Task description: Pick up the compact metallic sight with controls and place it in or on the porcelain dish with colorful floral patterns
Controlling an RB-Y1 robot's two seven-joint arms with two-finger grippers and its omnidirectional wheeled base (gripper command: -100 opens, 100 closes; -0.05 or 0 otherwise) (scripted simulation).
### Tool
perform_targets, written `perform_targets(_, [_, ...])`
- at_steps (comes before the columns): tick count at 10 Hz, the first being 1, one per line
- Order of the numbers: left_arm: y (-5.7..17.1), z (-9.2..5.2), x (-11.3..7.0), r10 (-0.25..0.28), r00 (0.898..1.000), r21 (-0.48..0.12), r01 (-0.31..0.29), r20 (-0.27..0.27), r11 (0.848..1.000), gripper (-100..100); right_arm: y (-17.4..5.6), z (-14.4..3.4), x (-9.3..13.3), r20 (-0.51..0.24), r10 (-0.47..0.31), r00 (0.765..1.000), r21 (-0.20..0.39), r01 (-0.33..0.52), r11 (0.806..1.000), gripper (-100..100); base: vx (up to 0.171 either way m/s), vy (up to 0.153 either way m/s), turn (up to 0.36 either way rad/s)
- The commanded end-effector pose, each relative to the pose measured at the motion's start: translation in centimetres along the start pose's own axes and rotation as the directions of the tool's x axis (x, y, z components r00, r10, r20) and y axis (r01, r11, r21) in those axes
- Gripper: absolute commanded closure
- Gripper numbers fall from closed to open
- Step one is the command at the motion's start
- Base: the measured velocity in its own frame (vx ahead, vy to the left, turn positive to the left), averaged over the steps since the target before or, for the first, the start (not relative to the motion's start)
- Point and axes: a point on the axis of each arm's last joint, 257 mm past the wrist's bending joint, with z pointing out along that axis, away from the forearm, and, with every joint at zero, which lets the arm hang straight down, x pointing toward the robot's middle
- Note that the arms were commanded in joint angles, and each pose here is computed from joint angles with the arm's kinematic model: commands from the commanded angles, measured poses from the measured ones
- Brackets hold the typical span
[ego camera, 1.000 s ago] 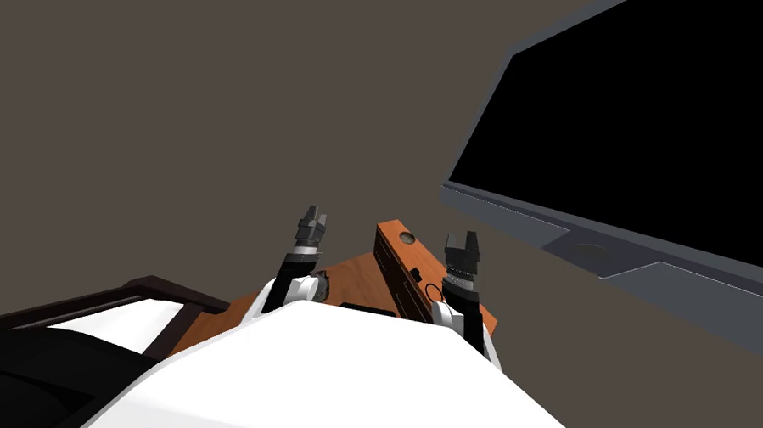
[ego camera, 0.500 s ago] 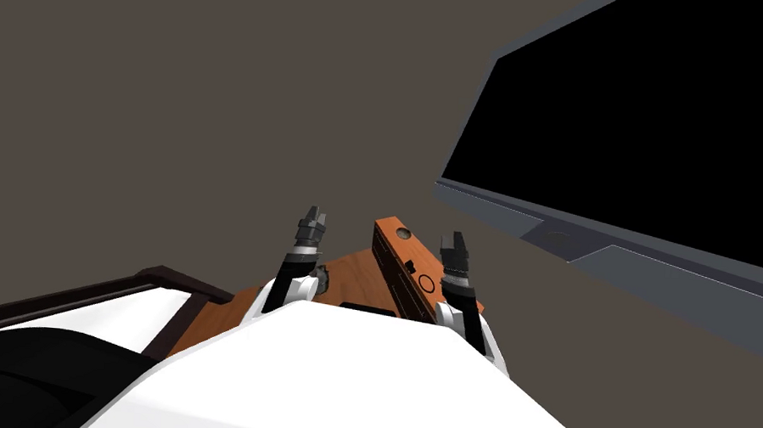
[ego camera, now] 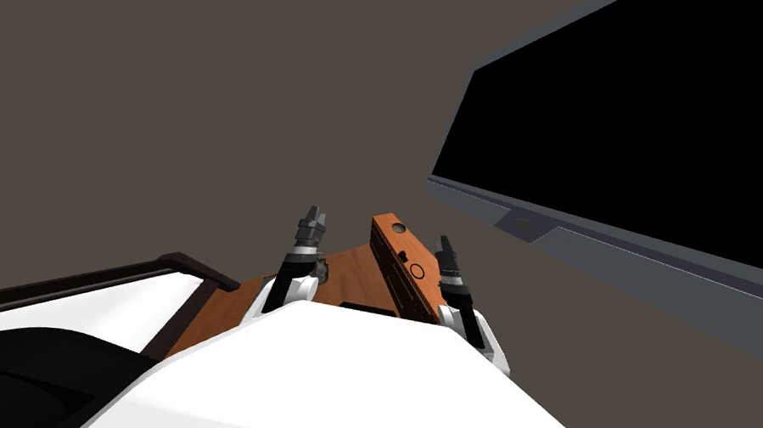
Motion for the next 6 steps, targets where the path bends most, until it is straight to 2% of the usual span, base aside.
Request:
perform_targets(1, [0.0, 0.0, 0.0, 0.000, 1.000, 0.000, 0.000, 0.000, 1.000, 0, -2.1, -0.2, 1.1, -0.048, -0.039, 0.998, 0.040, 0.041, 0.998, -100, -0.177, -0.108, 0.029])
perform_targets(2, [0.0, 0.0, 0.0, 0.000, 1.000, 0.000, 0.000, 0.000, 1.000, 0, -2.7, -0.4, 1.2, -0.050, -0.039, 0.998, 0.052, 0.041, 0.998, -100, -0.137, -0.079, 0.015])
perform_targets(4, [0.0, 0.0, 0.0, 0.000, 1.000, 0.000, 0.000, 0.000, 1.000, 0, -5.6, -1.2, 2.5, -0.119, -0.086, 0.989, 0.108, 0.099, 0.989, -100, -0.144, -0.092, 0.036])
perform_targets(5, [0.0, 0.0, 0.0, 0.000, 1.000, 0.000, 0.000, 0.000, 1.000, 0, -6.3, -1.5, 2.5, -0.121, -0.085, 0.989, 0.121, 0.100, 0.988, -100, -0.095, -0.076, 0.023])
perform_targets(6, [0.0, 0.0, 0.0, 0.000, 1.000, 0.000, 0.000, 0.000, 1.000, 0, -8.3, -2.3, 3.2, -0.162, -0.108, 0.981, 0.158, 0.134, 0.978, -100, -0.089, -0.054, 0.041])
